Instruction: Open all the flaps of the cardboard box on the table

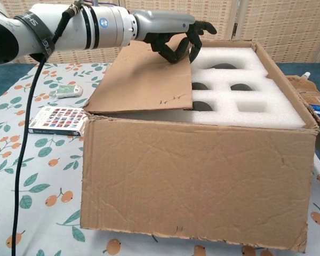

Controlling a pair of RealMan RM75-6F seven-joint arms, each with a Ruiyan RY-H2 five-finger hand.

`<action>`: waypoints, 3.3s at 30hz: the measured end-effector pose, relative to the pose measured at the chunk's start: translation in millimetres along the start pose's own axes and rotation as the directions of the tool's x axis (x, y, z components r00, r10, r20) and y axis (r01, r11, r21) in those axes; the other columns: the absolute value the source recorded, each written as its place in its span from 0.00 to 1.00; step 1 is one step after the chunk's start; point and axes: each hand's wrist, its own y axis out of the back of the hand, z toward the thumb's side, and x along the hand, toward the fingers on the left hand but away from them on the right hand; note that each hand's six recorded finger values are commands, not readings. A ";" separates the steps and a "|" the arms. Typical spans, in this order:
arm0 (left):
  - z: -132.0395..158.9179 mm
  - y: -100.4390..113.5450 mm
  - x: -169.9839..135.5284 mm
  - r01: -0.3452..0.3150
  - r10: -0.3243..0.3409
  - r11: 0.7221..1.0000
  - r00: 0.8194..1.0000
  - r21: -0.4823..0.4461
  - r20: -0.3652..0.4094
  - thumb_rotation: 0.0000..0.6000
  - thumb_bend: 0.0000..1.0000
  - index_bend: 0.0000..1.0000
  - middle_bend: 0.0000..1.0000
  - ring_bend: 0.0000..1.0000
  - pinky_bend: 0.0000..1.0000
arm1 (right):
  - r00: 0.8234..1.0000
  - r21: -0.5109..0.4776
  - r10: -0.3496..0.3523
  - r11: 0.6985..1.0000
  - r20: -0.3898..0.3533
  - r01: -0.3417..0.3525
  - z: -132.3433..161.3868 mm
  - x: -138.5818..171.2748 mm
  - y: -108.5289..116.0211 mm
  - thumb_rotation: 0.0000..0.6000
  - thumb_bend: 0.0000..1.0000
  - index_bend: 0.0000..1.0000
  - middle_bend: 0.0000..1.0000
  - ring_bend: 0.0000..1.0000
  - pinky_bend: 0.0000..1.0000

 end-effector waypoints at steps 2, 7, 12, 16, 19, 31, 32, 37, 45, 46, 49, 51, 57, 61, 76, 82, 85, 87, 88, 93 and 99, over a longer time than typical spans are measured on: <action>2.5 2.4 -3.1 -0.007 0.007 1.000 1.000 0.017 -0.001 1.00 1.00 0.64 0.00 0.00 0.00 | 1.000 0.000 0.004 1.000 -0.002 -0.004 0.7 0.3 -0.8 0.53 0.48 0.28 0.00 0.00 0.00; 0.5 16.6 -12.7 -0.020 0.021 0.999 1.000 0.043 -0.018 1.00 1.00 0.64 0.00 0.00 0.00 | 1.000 -0.003 0.000 1.000 -0.012 0.000 3.1 2.4 0.3 0.53 0.48 0.28 0.00 0.00 0.00; -4.1 30.7 -22.2 -0.054 0.056 0.997 0.997 0.059 -0.048 1.00 1.00 0.64 0.00 0.00 0.00 | 1.000 -0.003 0.006 1.000 -0.018 -0.006 5.0 4.0 -1.4 0.53 0.48 0.28 0.00 0.00 0.00; -5.6 42.7 -28.3 -0.111 0.115 0.991 0.992 0.077 -0.059 1.00 1.00 0.64 0.00 0.00 0.00 | 1.000 -0.003 0.021 1.000 -0.022 -0.021 6.4 3.2 -4.7 0.53 0.48 0.28 0.00 0.00 0.00; -10.1 47.5 -33.2 -0.139 0.148 0.984 0.986 0.114 -0.072 1.00 1.00 0.63 0.00 0.00 0.00 | 1.000 -0.002 0.022 1.000 -0.021 -0.022 5.9 2.8 -4.8 0.53 0.48 0.28 0.00 0.00 0.00; -47.0 54.4 -62.0 -0.179 0.239 0.938 0.954 0.298 -0.180 1.00 1.00 0.58 0.00 0.00 0.00 | 0.999 0.003 0.049 0.999 -0.021 -0.049 7.0 -1.5 -11.9 0.53 0.48 0.27 0.00 0.00 0.00; -49.4 54.7 -64.4 -0.181 0.245 0.935 0.951 0.304 -0.187 1.00 1.00 0.56 0.00 0.00 0.00 | 0.998 0.004 0.051 0.999 -0.021 -0.051 7.2 -2.0 -13.1 0.54 0.48 0.26 0.00 0.00 0.00; -60.1 57.3 -73.2 -0.188 0.257 0.939 0.940 0.287 -0.225 1.00 1.00 0.47 0.00 0.00 0.00 | 0.998 0.009 0.068 0.998 -0.020 -0.067 8.3 -4.0 -18.5 0.54 0.48 0.24 0.00 0.00 0.00; -67.3 63.6 -81.4 -0.221 0.283 0.942 0.927 0.253 -0.245 1.00 1.00 0.40 0.00 0.00 0.00 | 0.998 0.004 0.065 0.998 -0.024 -0.065 10.7 -4.4 -19.2 0.53 0.48 0.24 0.00 0.00 0.00; -69.3 63.9 -82.6 -0.222 0.287 0.940 0.925 0.261 -0.249 1.00 1.00 0.40 0.00 0.00 0.00 | 0.997 0.003 0.068 0.998 -0.026 -0.068 11.4 -4.5 -20.0 0.53 0.48 0.24 0.00 0.00 0.00; -77.7 63.9 -87.1 -0.219 0.297 0.934 0.916 0.283 -0.270 1.00 1.00 0.42 0.00 0.00 0.00 | 0.996 0.008 0.083 0.997 -0.036 -0.083 13.7 -3.8 -23.4 0.53 0.48 0.24 0.00 0.00 0.00; -83.3 63.7 -90.2 -0.214 0.302 0.929 0.910 0.301 -0.286 1.00 1.00 0.43 0.00 0.00 0.00 | 0.996 0.007 0.079 0.997 -0.037 -0.079 13.6 -3.6 -22.5 0.53 0.48 0.24 0.00 0.00 0.00; -101.4 66.3 -104.6 -0.216 0.333 0.916 0.879 0.340 -0.341 1.00 1.00 0.40 0.00 0.00 0.00 | 0.995 0.010 0.089 0.996 -0.036 -0.089 13.4 -3.6 -24.9 0.54 0.48 0.24 0.00 0.00 0.00; -113.7 70.7 -115.6 -0.219 0.347 0.914 0.859 0.342 -0.377 1.00 1.00 0.34 0.00 0.00 0.00 | 0.995 0.010 0.092 0.996 -0.033 -0.092 13.2 -4.0 -25.5 0.53 0.48 0.24 0.00 0.00 0.00; -156.9 71.7 -154.6 -0.238 0.373 0.921 0.768 0.309 -0.520 1.00 1.00 0.11 0.00 0.00 0.00 | 0.995 0.021 0.093 0.995 -0.023 -0.093 11.4 -5.2 -26.5 0.54 0.48 0.24 0.00 0.00 0.00; -182.2 67.5 -183.1 -0.244 0.372 0.927 0.696 0.285 -0.614 1.00 1.00 0.02 0.00 0.00 0.00 | 0.997 0.049 0.080 0.996 -0.007 -0.080 9.0 -5.1 -25.1 0.57 0.48 0.23 0.00 0.00 0.00; -191.9 59.9 -198.0 -0.210 0.331 0.943 0.673 0.258 -0.661 1.00 0.96 0.00 0.00 0.00 0.00 | 0.997 0.057 0.075 0.996 -0.001 -0.075 9.1 -5.1 -24.8 0.58 0.48 0.22 0.00 0.00 0.00; -193.8 53.9 -208.3 -0.188 0.296 0.955 0.667 0.230 -0.684 1.00 0.82 0.00 0.00 0.00 0.00 | 0.998 0.067 0.067 0.995 0.004 -0.068 8.4 -5.2 -24.0 0.62 0.48 0.22 0.00 0.00 0.00; -193.4 51.4 -212.7 -0.182 0.282 0.959 0.667 0.216 -0.690 1.00 0.79 0.00 0.00 0.00 0.00 | 0.998 0.073 0.064 0.995 0.006 -0.064 8.2 -5.3 -23.9 0.65 0.48 0.21 0.00 0.00 0.00; -184.7 36.1 -245.7 -0.187 0.214 0.975 0.678 0.117 -0.703 1.00 0.67 0.00 0.00 0.00 0.00 | 0.999 0.128 0.050 0.990 0.017 -0.052 8.8 -6.0 -27.7 0.79 0.48 0.16 0.00 0.00 0.00; -159.5 0.3 -297.9 -0.118 0.100 0.993 0.714 0.022 -0.693 1.00 0.58 0.00 0.00 0.00 0.00 | 0.998 0.167 0.031 0.985 0.056 -0.040 9.3 -14.2 -37.6 0.91 0.48 0.12 0.00 0.00 0.00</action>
